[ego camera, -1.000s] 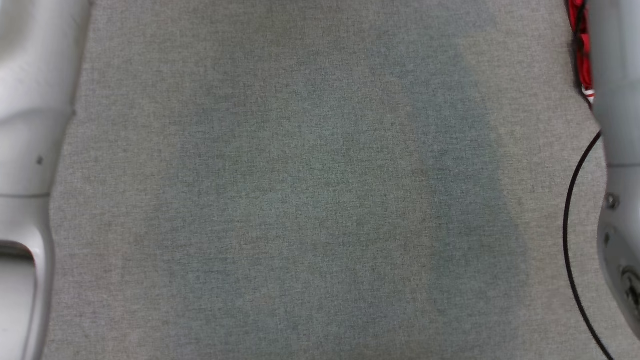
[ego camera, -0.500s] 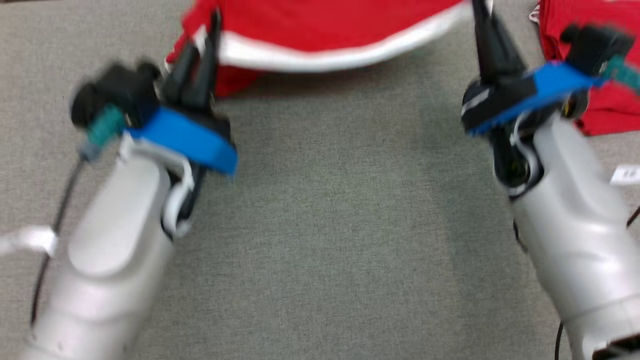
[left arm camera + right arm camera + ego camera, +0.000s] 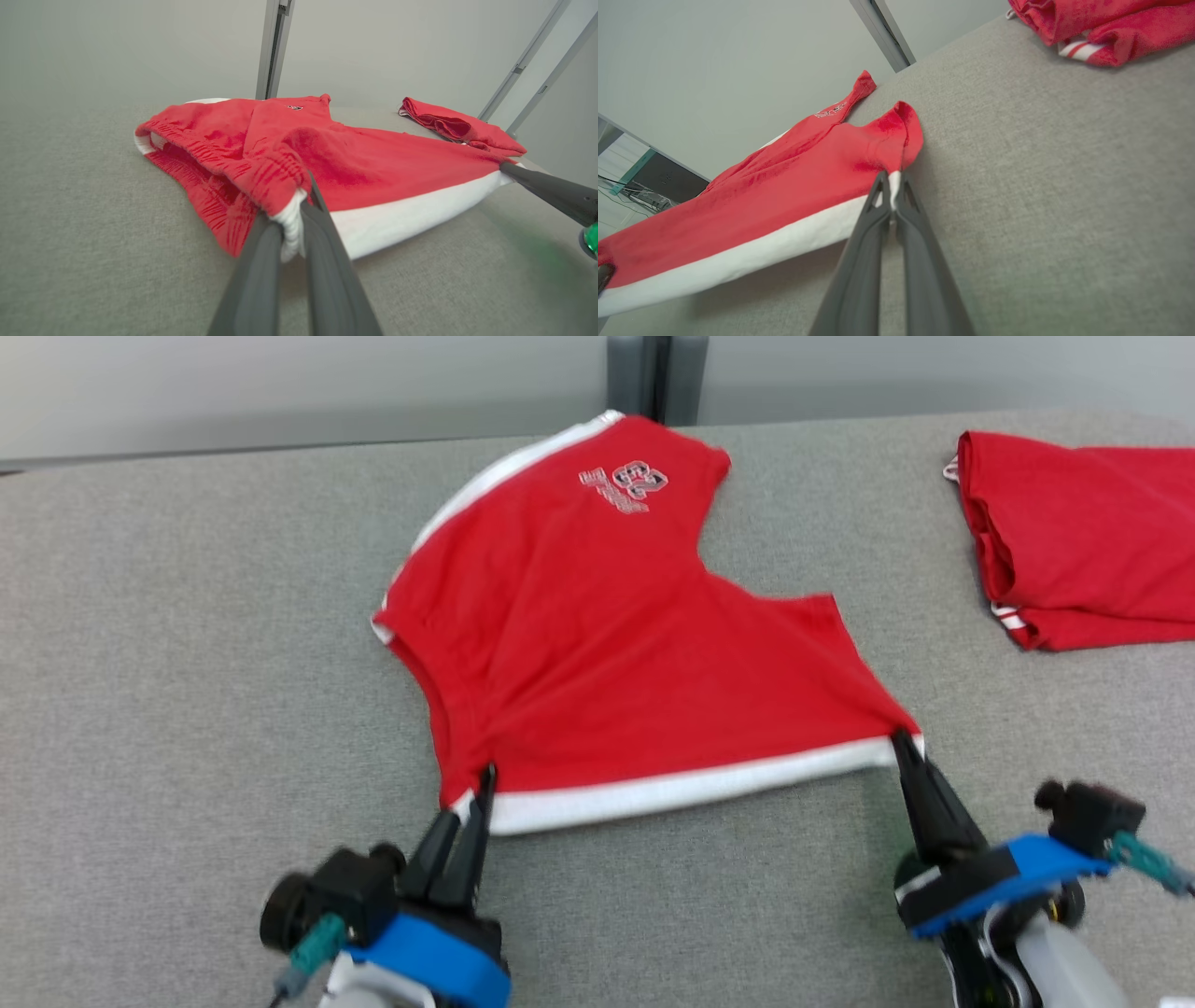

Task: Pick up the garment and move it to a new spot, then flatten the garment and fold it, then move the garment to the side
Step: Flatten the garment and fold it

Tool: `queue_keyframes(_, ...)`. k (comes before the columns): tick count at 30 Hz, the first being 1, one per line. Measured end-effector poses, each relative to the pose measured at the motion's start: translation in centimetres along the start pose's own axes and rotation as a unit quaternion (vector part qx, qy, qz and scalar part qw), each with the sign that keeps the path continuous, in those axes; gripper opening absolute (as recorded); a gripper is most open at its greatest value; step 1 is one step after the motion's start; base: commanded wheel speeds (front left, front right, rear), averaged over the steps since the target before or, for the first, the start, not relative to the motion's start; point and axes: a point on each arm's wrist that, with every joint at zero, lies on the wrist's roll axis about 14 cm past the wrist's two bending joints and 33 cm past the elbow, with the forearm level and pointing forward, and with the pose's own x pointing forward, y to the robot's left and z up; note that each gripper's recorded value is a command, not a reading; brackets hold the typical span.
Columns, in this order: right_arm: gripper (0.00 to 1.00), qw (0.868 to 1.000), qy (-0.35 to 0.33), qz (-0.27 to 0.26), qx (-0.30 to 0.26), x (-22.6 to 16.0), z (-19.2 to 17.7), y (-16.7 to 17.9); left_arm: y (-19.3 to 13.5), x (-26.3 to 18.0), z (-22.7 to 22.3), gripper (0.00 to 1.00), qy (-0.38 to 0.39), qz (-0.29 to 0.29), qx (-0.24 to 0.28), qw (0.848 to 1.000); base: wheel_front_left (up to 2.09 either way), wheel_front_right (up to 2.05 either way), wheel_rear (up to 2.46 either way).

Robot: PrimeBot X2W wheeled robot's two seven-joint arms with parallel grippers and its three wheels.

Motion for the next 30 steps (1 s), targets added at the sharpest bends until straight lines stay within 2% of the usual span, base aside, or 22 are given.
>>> queue_keyframes(8,0.0,0.999,0.023,-0.018,0.028,-6.1,-1.8,-0.1,-2.1,-4.3,-1.7,0.0,0.02,-0.002,-0.015,1.0,0.0,0.0,0.0)
queue_keyframes(14,0.0,0.999,0.025,-0.019,0.023,-7.5,-0.7,0.7,-2.7,-4.9,-1.5,0.0,0.017,-0.004,-0.019,1.0,0.0,0.0,0.0)
queue_keyframes(21,0.0,1.0,0.004,-0.009,0.016,-6.2,1.8,1.6,-2.5,-4.4,-0.7,0.0,0.004,-0.003,-0.022,1.0,0.0,0.0,0.0)
queue_keyframes(30,0.0,0.999,-0.017,0.041,-0.016,0.1,4.8,4.8,-2.3,-1.7,1.4,0.0,-0.029,-0.009,-0.028,0.999,0.0,0.0,0.0)
